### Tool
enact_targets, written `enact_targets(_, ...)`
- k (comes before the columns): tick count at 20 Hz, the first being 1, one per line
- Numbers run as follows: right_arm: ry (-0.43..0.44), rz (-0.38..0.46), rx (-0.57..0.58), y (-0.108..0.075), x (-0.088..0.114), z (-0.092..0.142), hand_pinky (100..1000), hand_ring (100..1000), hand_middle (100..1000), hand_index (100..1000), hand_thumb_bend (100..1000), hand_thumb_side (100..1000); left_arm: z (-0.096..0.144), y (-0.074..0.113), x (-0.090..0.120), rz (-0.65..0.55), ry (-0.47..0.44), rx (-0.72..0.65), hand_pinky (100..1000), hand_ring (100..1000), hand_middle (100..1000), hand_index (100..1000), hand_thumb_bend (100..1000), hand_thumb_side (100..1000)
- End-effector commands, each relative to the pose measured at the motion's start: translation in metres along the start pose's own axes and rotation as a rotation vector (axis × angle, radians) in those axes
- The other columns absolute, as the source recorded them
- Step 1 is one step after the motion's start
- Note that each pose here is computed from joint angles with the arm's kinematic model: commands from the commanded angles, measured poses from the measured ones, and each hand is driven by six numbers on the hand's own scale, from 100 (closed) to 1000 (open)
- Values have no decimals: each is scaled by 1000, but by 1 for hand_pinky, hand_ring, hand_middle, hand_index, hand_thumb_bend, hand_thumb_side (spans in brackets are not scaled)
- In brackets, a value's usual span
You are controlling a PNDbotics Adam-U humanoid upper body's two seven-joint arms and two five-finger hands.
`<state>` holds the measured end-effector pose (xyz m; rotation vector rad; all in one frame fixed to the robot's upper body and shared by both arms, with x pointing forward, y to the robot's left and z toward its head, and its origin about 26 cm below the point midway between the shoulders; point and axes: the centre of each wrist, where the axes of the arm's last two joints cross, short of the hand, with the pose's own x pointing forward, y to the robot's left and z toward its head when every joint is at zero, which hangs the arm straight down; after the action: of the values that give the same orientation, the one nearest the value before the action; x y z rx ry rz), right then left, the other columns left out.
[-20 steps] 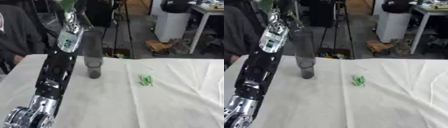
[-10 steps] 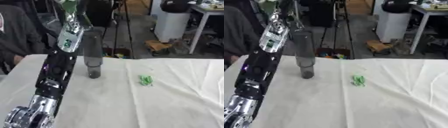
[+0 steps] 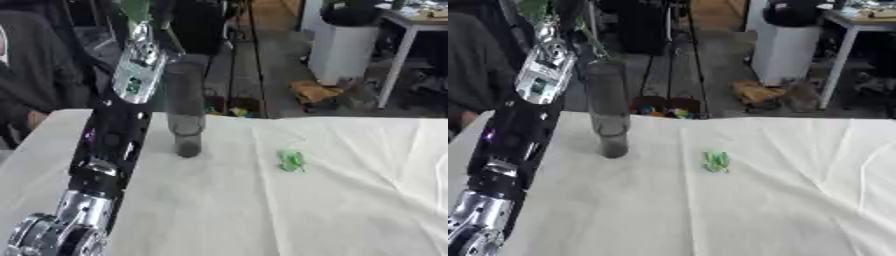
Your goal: Arrange flowers into the vase.
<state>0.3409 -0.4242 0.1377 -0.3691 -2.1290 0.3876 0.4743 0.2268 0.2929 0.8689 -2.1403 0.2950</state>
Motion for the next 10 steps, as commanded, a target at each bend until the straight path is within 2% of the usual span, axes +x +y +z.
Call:
enact_targets(1, -32, 28, -1, -9, 10, -8, 766, 930, 568, 668, 100, 570, -15, 11, 16, 1, -49, 24, 100, 100, 100, 100, 100, 100)
enact_targets(10, -29, 24, -1, -7, 10, -8, 765, 928, 568, 668, 100, 568, -16, 13, 18, -17, -33, -7, 100, 100, 100, 100, 100, 100)
